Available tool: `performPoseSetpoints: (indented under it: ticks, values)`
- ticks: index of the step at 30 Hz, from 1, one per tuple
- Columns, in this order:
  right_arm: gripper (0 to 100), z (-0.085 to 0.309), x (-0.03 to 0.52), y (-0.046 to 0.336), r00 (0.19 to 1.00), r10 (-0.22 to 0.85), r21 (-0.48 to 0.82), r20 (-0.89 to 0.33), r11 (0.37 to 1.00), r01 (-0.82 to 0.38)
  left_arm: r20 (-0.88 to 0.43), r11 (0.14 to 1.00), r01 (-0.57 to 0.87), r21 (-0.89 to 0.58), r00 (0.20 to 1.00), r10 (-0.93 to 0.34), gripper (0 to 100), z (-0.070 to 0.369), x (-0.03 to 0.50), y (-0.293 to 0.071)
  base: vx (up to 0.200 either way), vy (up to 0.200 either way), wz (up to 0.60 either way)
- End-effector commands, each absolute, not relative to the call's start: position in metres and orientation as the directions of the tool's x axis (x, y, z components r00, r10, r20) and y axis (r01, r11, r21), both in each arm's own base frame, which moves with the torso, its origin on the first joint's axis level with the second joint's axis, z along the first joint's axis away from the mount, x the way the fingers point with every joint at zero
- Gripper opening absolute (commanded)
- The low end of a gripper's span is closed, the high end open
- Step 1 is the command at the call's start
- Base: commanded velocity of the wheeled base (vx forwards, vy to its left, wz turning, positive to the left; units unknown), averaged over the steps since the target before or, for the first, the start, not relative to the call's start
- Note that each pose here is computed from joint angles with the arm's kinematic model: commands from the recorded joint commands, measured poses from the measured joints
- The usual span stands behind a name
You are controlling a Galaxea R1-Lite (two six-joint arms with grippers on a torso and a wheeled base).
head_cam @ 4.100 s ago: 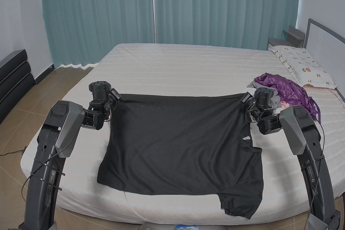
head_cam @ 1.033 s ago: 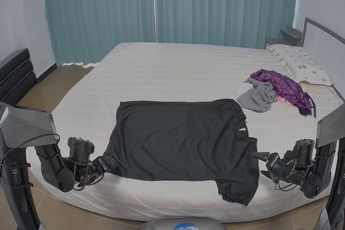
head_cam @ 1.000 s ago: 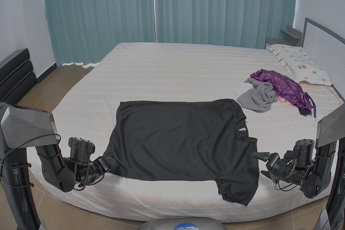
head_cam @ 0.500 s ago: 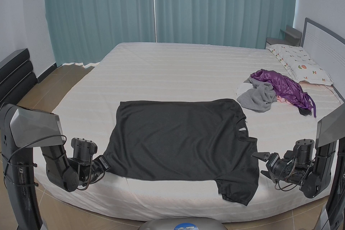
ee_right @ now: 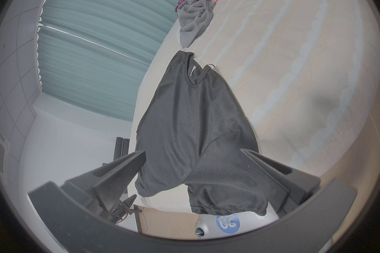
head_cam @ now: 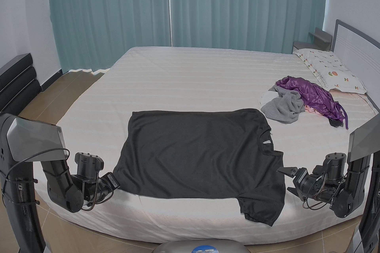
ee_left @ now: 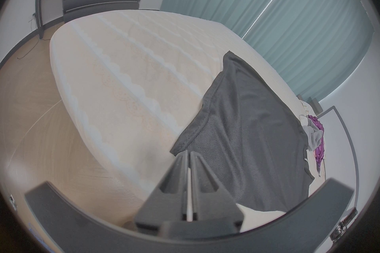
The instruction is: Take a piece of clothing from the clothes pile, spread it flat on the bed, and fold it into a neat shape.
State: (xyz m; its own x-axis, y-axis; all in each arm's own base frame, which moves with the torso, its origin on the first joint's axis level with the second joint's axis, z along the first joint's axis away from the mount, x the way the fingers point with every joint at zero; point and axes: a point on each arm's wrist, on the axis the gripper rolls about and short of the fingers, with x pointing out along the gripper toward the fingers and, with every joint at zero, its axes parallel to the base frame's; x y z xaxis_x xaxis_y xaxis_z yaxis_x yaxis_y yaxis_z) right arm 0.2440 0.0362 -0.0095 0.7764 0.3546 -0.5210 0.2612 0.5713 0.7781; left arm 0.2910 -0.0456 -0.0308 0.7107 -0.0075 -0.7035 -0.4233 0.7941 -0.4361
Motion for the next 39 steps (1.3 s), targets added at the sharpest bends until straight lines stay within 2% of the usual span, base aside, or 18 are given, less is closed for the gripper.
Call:
performPoseSetpoints:
  ticks: [1, 12, 23, 24, 35, 39]
  values:
    - [100, -0.01, 0.244, 0.037, 0.775, 0.356, 0.778, -0.522, 0.572, 0.261, -0.709, 0.798, -0.399, -0.451, 0.703, -0.049, 100, -0.032, 0.291, -0.042, 0.0, 0.0, 0.0]
    - [100, -0.01, 0.244, 0.037, 0.774, 0.358, 0.779, -0.522, 0.57, 0.261, -0.7, 0.843, -0.247, -0.477, 0.687, -0.195, 100, -0.032, 0.294, -0.019, 0.0, 0.0, 0.0]
    - [100, -0.01, 0.244, 0.036, 0.775, 0.355, 0.779, -0.522, 0.57, 0.263, -0.706, 0.903, -0.153, -0.401, 0.68, -0.198, 100, -0.041, 0.299, -0.022, 0.0, 0.0, 0.0]
    - [100, -0.01, 0.244, 0.036, 0.775, 0.355, 0.778, -0.523, 0.57, 0.264, -0.702, 0.903, -0.151, -0.402, 0.684, -0.198, 0, -0.041, 0.301, -0.022, 0.0, 0.0, 0.0]
    - [100, -0.01, 0.244, 0.036, 0.778, 0.354, 0.78, -0.518, 0.569, 0.26, -0.715, 0.904, -0.168, -0.392, 0.674, -0.185, 0, -0.045, 0.299, -0.019, 0.0, 0.0, 0.0]
    - [100, -0.013, 0.244, 0.036, 0.772, 0.352, 0.774, -0.529, 0.573, 0.269, -0.7, 0.904, -0.192, -0.383, 0.698, -0.148, 0, -0.034, 0.298, -0.012, 0.0, 0.0, 0.0]
